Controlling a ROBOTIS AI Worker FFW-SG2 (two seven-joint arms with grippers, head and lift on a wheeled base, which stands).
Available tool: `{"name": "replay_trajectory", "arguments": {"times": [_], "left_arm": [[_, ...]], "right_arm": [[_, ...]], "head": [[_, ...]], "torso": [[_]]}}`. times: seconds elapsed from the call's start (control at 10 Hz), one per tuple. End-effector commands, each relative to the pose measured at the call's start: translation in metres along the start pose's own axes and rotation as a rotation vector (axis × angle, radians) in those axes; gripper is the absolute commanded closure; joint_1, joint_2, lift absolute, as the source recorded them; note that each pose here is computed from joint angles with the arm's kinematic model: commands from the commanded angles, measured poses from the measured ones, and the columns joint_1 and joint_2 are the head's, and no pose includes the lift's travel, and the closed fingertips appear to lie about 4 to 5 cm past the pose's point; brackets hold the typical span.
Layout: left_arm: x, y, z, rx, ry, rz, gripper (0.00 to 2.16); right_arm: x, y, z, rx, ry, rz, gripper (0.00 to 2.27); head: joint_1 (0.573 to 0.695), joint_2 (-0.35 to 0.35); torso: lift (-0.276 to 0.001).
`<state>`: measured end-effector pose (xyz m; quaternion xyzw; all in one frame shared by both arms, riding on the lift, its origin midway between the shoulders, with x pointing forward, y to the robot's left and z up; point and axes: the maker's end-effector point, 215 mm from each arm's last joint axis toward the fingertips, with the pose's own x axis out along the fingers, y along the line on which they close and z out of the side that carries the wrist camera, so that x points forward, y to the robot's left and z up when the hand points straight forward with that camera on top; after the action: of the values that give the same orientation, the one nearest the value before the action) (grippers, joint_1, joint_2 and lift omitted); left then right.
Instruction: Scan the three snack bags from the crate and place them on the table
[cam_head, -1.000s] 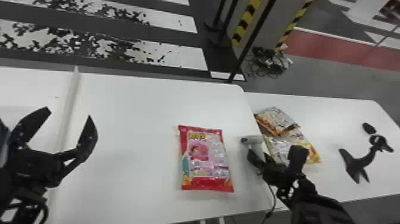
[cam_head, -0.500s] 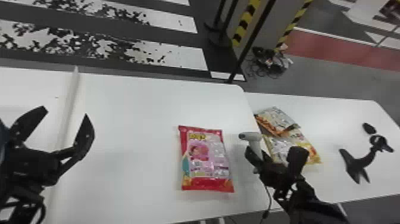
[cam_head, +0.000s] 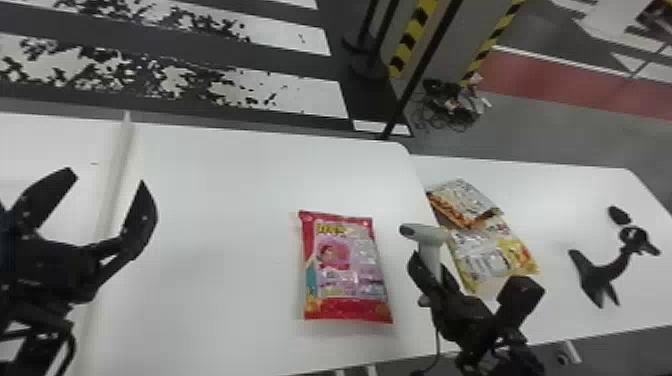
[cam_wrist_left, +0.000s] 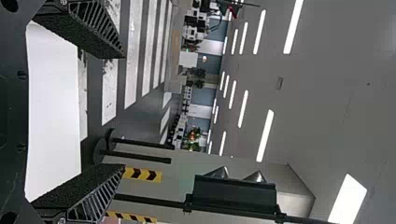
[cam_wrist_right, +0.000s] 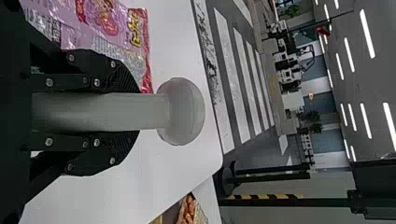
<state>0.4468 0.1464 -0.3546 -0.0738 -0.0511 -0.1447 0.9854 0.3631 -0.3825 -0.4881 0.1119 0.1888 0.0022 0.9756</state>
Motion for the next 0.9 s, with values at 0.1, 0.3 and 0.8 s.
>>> {"name": "replay_trajectory", "arguments": {"times": [0.1,0.3,0.8], "left_arm": [[-0.001,0.003,-0.003,-0.016,0.040,0.017,0.04],[-0.004,0.004,0.002,-0.027,0.050,0.026,0.04],[-0.014,0.009,-0.004,-0.032,0.089,0.051,0.04]], "right_arm": [[-0.018,0.060,-0.025,0.037,0.064,0.094,2.19],[-0.026,0.098,-0.049,0.070,0.130,0.153,2.19],[-0.034,0.121,-0.086,0.079,0.207,0.177,2.19]], "head": [[0.695,-0.295],[0.695,-0.246],[0.695,-0.145]], "torso": [[-0.062],[-0.062],[-0.062]]}}
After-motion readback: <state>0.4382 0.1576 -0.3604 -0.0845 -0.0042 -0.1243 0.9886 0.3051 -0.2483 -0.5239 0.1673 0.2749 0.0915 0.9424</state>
